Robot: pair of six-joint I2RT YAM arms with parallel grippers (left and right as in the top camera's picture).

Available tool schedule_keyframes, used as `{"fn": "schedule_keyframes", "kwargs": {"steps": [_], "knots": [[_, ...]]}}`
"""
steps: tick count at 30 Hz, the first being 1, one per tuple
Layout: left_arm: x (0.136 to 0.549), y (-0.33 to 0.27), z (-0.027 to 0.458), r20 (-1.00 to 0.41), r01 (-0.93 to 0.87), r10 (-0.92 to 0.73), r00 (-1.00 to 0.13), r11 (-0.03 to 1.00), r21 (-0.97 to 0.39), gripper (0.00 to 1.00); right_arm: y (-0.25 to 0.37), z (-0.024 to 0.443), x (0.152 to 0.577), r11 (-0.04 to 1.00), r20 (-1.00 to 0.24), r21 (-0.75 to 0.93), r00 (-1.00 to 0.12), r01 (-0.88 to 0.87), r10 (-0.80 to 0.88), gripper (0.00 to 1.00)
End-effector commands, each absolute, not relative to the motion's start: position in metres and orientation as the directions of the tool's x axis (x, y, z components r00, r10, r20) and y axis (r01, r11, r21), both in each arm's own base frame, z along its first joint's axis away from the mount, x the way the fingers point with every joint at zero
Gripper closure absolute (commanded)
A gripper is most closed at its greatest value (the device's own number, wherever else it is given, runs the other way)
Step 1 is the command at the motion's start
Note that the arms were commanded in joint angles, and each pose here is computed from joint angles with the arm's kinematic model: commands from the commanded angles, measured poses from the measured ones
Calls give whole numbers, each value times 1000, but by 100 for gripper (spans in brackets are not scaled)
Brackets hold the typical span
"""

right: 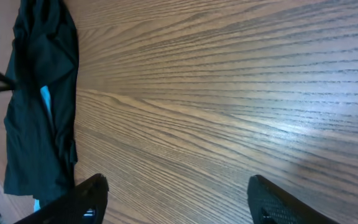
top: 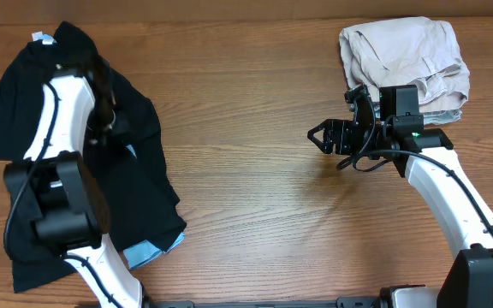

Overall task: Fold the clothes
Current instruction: 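Grasp the black shirt with the left gripper and lift it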

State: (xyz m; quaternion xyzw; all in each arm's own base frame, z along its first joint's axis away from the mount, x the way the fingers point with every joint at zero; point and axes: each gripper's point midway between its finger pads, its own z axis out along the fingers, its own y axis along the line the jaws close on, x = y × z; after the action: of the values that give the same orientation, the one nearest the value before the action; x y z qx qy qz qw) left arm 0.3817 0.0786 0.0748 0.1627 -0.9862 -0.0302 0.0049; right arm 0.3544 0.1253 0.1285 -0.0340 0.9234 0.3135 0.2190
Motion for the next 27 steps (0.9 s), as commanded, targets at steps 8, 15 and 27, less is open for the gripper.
{"fn": "schedule_keyframes", "kwargs": {"steps": [8, 15, 27], "knots": [[423, 26, 235, -266, -105, -85, -960, 992, 64, 96, 119, 150, 365, 786, -434, 597, -888, -160, 149, 34], [445, 39, 235, -347, -210, -170, -922, 974, 82, 65, 116, 159, 363, 781, -447, 601, -881, -167, 156, 31], [443, 101, 108, -136, -315, -299, -944, 942, 119, 37, 115, 157, 362, 788, -437, 596, -886, -154, 157, 28]]}}
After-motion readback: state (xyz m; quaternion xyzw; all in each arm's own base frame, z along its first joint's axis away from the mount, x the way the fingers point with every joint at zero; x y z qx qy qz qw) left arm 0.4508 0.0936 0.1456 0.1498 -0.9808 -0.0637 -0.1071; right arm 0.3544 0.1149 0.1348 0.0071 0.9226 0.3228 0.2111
